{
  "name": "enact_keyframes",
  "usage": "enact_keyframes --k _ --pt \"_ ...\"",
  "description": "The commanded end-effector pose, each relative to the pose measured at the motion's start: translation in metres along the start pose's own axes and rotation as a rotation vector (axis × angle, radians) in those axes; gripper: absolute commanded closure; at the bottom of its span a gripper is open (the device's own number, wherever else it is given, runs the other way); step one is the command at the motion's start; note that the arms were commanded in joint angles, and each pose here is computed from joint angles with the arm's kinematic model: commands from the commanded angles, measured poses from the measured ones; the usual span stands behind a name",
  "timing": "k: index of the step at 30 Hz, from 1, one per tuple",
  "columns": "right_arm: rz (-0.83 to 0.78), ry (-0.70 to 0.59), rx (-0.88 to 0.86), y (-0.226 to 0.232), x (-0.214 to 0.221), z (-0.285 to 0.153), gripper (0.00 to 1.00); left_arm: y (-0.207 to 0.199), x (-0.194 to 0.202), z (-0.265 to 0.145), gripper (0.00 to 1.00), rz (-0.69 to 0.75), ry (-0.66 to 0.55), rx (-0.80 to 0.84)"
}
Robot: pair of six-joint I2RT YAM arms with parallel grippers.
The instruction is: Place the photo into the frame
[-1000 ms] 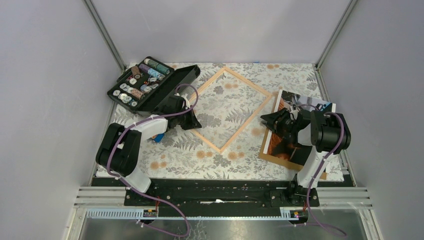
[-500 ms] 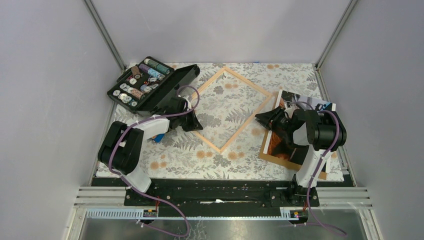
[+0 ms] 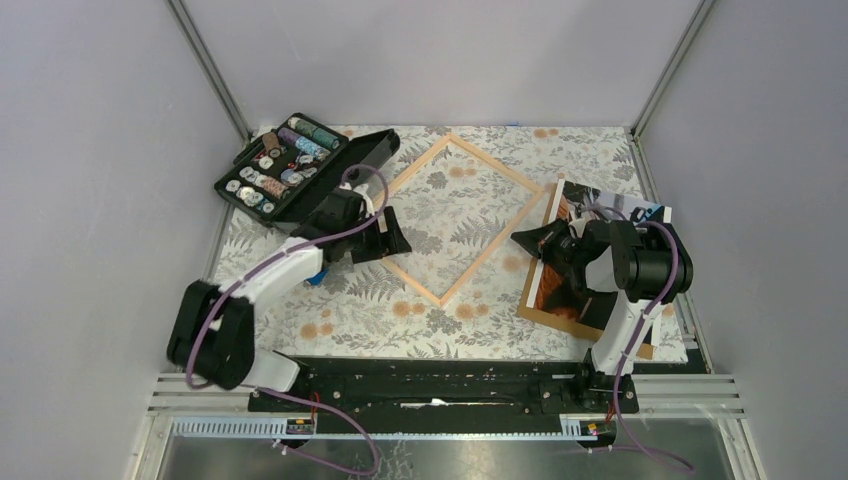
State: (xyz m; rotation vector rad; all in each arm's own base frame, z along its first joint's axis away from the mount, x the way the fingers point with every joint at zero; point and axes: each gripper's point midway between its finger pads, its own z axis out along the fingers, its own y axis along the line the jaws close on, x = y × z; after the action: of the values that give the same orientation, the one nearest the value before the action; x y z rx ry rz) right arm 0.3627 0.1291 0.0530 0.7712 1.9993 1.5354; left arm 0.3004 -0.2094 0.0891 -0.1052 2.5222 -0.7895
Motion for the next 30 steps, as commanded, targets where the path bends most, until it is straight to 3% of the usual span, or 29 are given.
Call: enact_keyframes --k 1,4,10,13,21,30 --pt "-0.076 -0.037 -0.029 0.015 -0.003 -0.002 1.0 -0.037 -0.031 -0.056 0.07 0.088 -0.143 0.044" --pt "-0.088 -0.043 -0.025 0.015 -0.004 -0.002 1.0 -0.066 -0.05 -0.101 0.01 0.146 -0.223 0.097" --pt "-0.096 -0.092 -0.027 0.014 -0.005 -0.001 1.0 -0.153 -0.114 -0.204 0.01 0.255 -0.442 0.266" --pt "-0.11 -0.104 -0.042 0.019 0.002 0.003 1.0 -0.191 -0.133 -0.235 0.01 0.31 -0.521 0.383" --pt "-0.172 -0.114 0.011 0.021 0.015 0.004 1.0 -0.23 -0.167 -0.247 0.01 0.397 -0.609 0.462" --pt "-0.311 -0.127 -0.066 0.053 0.011 0.023 1.0 -0.198 -0.158 -0.231 0.01 0.51 -0.743 0.237"
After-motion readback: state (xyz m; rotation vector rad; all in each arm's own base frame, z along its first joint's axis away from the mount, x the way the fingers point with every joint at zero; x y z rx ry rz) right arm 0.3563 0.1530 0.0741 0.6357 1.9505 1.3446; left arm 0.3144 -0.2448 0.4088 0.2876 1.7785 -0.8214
